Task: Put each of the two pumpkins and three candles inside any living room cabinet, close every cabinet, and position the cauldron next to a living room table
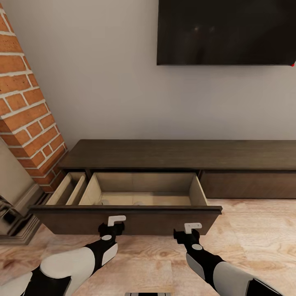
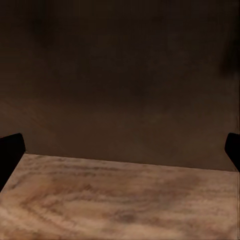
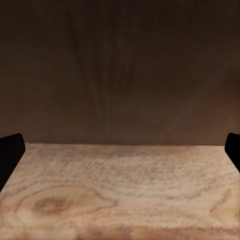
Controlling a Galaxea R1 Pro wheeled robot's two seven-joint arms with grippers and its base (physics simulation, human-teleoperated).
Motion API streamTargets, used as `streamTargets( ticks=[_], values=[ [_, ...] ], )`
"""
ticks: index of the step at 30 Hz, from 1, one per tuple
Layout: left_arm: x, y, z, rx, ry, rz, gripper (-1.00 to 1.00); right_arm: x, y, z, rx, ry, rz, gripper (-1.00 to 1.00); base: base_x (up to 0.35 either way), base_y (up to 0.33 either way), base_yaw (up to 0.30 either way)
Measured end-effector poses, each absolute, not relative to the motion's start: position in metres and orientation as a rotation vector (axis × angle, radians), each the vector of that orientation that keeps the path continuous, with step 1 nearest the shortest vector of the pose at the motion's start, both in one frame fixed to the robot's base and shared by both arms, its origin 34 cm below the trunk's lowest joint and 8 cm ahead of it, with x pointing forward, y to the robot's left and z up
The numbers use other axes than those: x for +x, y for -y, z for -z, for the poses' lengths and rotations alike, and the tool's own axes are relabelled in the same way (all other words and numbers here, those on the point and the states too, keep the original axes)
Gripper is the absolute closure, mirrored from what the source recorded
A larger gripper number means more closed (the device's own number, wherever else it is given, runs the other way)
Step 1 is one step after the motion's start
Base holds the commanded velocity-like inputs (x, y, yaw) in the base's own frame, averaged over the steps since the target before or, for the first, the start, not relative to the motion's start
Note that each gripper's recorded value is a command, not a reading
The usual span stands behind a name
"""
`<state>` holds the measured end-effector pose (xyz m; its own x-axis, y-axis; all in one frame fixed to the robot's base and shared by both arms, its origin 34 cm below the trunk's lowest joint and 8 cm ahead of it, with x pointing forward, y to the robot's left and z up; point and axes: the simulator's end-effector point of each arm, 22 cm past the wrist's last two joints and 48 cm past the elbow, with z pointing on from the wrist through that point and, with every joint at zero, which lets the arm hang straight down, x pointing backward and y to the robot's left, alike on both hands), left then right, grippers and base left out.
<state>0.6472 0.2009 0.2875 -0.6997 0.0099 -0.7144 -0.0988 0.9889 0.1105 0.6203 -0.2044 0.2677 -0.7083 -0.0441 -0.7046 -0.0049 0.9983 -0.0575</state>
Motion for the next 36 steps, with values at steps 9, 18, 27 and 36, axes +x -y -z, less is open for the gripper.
streamTargets(
  ticks=[9, 18, 27, 36],
  values=[
    [0.66, -0.18, -0.298, -0.028, -2.265, -0.053, -1.0, 0.62, 0.205, -0.268, -0.034, -2.357, 0.068, -1.0, 0.016, 0.0, 0.0],
    [0.661, -0.179, -0.3, -0.023, -2.258, -0.047, -1.0, 0.62, 0.206, -0.268, -0.036, -2.357, 0.069, -1.0, 0.244, 0.0, 0.0],
    [0.661, -0.179, -0.3, -0.022, -2.257, -0.048, -1.0, 0.621, 0.207, -0.268, -0.039, -2.355, 0.072, -1.0, 0.235, 0.0, 0.0],
    [0.661, -0.179, -0.299, -0.029, -2.258, -0.046, -1.0, 0.623, 0.208, -0.27, -0.039, -2.349, 0.07, -1.0, 0.182, 0.0, 0.0]
  ],
)
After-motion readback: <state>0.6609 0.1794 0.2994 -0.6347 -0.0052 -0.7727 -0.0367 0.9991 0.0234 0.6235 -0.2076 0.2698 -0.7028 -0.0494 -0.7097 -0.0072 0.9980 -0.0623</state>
